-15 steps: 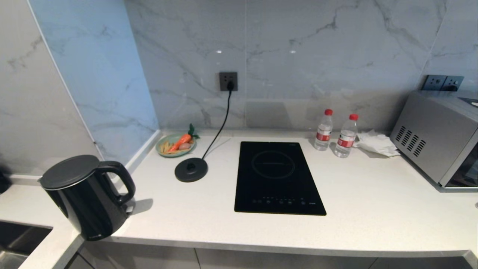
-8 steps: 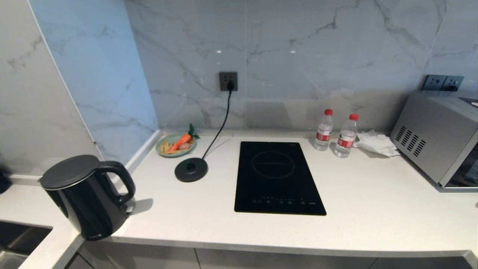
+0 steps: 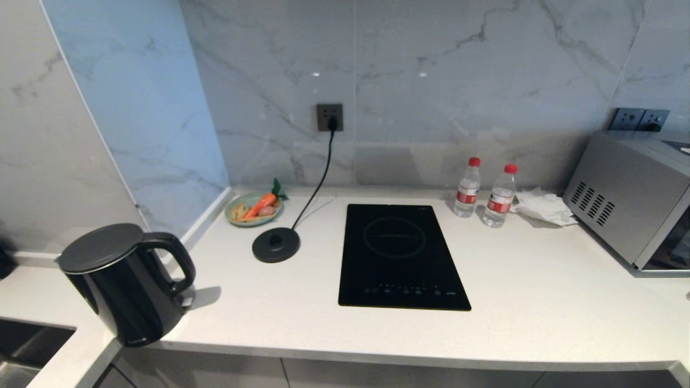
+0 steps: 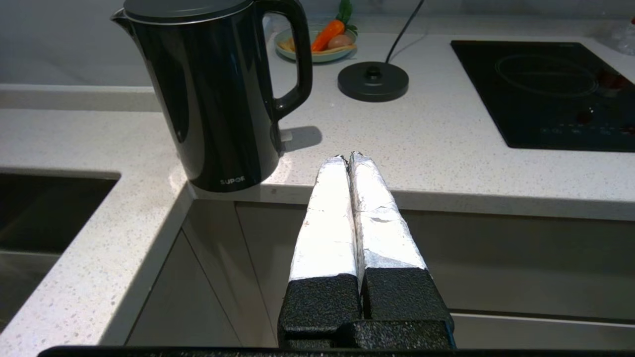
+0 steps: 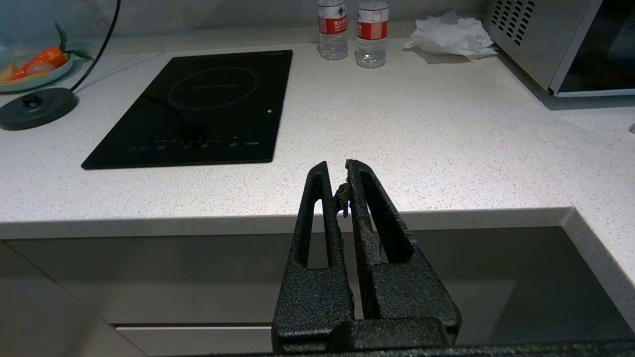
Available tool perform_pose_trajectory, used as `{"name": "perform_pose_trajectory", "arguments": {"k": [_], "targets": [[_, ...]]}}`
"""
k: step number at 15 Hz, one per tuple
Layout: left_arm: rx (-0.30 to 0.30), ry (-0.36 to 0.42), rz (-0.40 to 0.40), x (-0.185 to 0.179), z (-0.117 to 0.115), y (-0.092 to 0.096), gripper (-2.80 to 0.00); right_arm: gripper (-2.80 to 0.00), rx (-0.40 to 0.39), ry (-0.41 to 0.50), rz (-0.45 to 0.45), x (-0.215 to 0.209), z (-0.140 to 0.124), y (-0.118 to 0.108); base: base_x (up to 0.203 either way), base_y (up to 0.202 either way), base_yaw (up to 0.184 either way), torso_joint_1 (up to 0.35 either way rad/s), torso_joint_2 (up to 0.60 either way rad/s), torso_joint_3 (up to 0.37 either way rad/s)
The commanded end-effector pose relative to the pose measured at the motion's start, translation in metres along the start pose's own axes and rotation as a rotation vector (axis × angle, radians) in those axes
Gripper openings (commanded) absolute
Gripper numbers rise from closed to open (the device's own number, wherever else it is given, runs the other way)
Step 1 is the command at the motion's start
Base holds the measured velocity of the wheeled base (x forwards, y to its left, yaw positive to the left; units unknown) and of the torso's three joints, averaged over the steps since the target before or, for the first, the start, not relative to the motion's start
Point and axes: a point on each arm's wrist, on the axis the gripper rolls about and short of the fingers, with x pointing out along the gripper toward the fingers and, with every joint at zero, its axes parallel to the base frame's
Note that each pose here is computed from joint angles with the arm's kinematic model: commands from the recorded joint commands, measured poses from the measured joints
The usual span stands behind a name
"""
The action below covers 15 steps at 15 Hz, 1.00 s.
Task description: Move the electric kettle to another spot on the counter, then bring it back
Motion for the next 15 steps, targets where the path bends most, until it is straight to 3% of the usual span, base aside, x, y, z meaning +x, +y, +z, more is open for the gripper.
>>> {"name": "perform_pose_trajectory", "arguments": {"k": [1, 3, 11, 15], "targets": [[0.031, 0.007, -0.002, 0.0004, -0.0015, -0.0001, -2.8, -2.8, 0.0, 0.001, 0.0, 0.0001, 0.0001, 0.0, 0.0, 0.0, 0.0, 0.0, 0.0, 0.0], [0.089, 0.022, -0.005, 0.0004, -0.003, -0.0002, -2.8, -2.8, 0.0, 0.001, 0.0, 0.0001, 0.0, 0.0, 0.0, 0.0, 0.0, 0.0, 0.0, 0.0], [0.065, 0.018, -0.006, 0.0004, -0.0026, -0.0001, -2.8, -2.8, 0.0, 0.001, 0.002, 0.0001, 0.0001, 0.0, 0.0, 0.0, 0.0, 0.0, 0.0, 0.0], [0.007, 0.016, -0.002, 0.0004, -0.0024, -0.0001, -2.8, -2.8, 0.0, 0.0, 0.002, 0.0, 0.0005, 0.0, 0.0, 0.0, 0.0, 0.0, 0.0, 0.0]]}}
